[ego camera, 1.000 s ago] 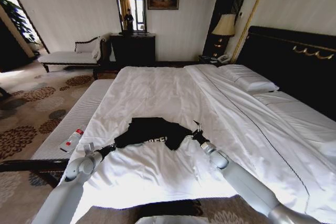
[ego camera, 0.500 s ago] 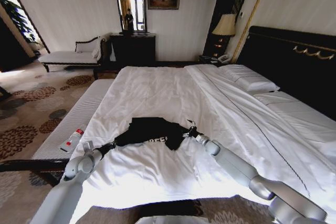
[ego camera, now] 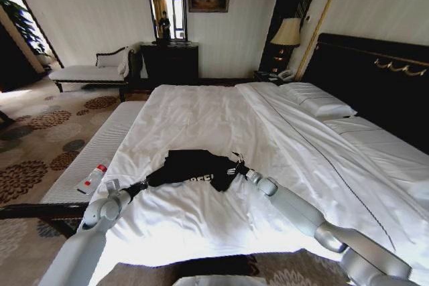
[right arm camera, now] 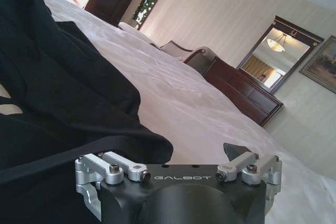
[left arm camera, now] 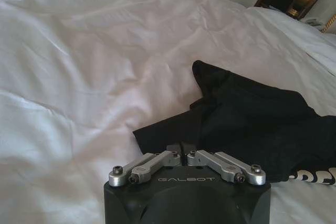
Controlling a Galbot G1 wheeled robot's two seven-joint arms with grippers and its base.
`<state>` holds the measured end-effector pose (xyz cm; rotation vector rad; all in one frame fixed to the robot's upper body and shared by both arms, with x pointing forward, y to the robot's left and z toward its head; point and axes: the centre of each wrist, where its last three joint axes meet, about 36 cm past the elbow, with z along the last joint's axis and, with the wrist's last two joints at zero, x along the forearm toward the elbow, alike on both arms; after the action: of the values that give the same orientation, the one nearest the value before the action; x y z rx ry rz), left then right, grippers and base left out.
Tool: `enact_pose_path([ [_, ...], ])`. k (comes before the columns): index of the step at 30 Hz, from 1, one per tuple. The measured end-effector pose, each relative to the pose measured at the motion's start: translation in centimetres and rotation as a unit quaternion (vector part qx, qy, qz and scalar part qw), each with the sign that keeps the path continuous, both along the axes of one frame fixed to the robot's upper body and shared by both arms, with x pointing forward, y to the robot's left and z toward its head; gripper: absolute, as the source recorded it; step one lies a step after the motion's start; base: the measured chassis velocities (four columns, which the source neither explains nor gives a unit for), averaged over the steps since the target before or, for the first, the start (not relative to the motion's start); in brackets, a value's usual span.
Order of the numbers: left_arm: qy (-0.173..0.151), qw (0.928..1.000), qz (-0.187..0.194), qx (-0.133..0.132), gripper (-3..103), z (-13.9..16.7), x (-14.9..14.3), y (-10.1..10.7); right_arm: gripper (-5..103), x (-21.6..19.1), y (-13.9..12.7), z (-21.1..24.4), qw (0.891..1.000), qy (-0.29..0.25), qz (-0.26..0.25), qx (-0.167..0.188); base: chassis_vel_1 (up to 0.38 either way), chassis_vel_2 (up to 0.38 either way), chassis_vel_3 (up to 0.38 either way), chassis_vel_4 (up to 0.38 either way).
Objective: Fold the clothes on the bed.
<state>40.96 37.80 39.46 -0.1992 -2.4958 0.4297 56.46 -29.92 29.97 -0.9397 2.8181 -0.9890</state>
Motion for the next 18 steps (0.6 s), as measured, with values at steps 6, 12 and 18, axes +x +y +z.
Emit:
enact_pose_path([
  [6,0.000,1.0000,-0.001,0.000,1,0.0,0.0,-0.1,100,0.3,-1.0,0.9,1.000,-0.006,-0.013,-0.010,0.000,0.000,0.000,0.000],
  [12,0.001,1.0000,-0.002,0.001,1,-0.1,-0.1,-0.1,100,0.4,-1.5,1.3,1.000,-0.012,-0.017,-0.013,0.000,0.000,0.000,0.000],
  [18,0.002,1.0000,-0.003,0.001,1,-0.1,-0.1,-0.1,100,0.6,-2.5,1.6,0.998,-0.035,-0.018,-0.045,0.000,0.000,0.000,0.000],
])
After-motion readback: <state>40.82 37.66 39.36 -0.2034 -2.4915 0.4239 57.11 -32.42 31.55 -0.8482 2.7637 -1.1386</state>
